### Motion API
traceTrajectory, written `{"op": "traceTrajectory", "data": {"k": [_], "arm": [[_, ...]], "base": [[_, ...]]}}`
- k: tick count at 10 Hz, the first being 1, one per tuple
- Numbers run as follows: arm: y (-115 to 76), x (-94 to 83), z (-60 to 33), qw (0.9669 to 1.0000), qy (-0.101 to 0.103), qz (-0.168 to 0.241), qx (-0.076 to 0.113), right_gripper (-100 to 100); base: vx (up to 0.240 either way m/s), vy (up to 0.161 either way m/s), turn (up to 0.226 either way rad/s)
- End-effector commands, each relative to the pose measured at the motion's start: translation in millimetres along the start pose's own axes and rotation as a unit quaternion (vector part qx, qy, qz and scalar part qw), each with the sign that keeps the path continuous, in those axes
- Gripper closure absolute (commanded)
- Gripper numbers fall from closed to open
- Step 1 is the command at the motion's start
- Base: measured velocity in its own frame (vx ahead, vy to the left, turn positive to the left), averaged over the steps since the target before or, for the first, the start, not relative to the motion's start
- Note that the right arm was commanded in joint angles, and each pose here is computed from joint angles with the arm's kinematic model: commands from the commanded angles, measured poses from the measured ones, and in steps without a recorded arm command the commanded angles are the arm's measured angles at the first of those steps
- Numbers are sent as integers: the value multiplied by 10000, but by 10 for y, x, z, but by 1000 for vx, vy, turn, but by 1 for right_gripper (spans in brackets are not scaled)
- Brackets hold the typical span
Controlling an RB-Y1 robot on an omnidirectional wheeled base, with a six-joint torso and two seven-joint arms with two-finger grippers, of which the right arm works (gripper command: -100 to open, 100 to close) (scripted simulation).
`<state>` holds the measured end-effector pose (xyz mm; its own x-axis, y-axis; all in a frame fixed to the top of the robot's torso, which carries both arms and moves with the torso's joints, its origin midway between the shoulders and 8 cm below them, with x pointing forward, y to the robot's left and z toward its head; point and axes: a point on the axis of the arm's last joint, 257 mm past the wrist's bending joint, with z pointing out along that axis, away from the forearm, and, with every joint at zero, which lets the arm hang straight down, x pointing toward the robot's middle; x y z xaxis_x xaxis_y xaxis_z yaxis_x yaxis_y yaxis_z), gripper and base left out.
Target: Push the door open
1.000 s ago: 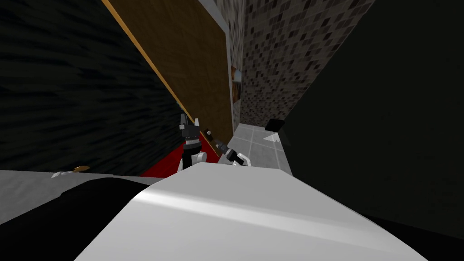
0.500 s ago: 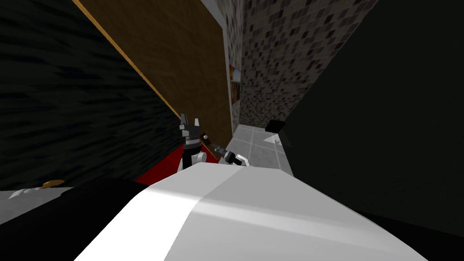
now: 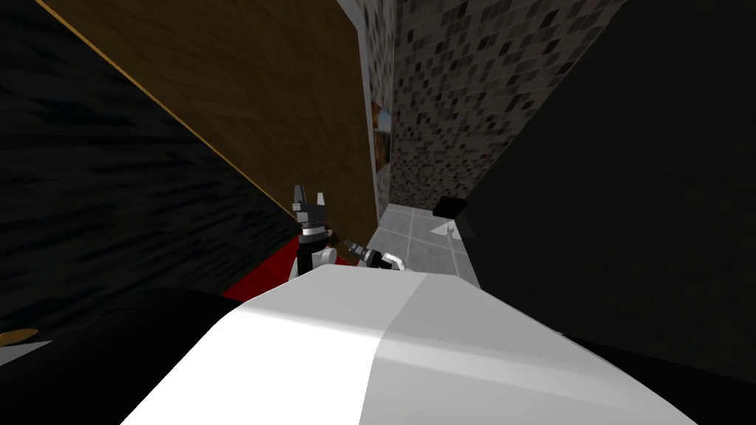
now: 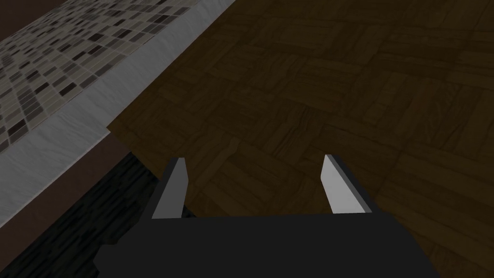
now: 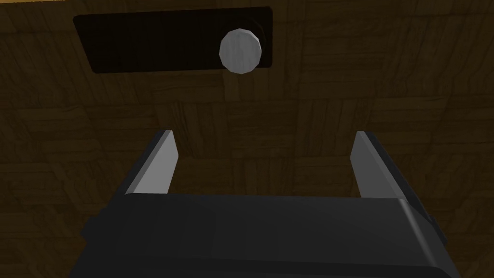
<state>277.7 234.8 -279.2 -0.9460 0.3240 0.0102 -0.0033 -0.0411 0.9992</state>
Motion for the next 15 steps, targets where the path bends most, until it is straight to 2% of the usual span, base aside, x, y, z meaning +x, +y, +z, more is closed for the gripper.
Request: {"op": "traceTrajectory", "data": {"k": [1, 2, 4, 11, 14, 15], "arm": [[-117, 54, -13, 9998, 104, -32, 136, -100], [-72, 47, -4, 9999, 64, -18, 81, -100], [-104, 29, -6, 9999, 33, -21, 101, -100], [-167, -30, 13, 9999, -98, -4, 112, -100], [-171, -33, 22, 9999, -115, 4, 108, -100], [-171, -33, 22, 9999, -115, 4, 108, 100]], "base": [[195, 0, -16], [91, 4, -3], [68, 137, 35], [74, 200, 34], [56, 123, 19], [-9, -9, -4]]}}
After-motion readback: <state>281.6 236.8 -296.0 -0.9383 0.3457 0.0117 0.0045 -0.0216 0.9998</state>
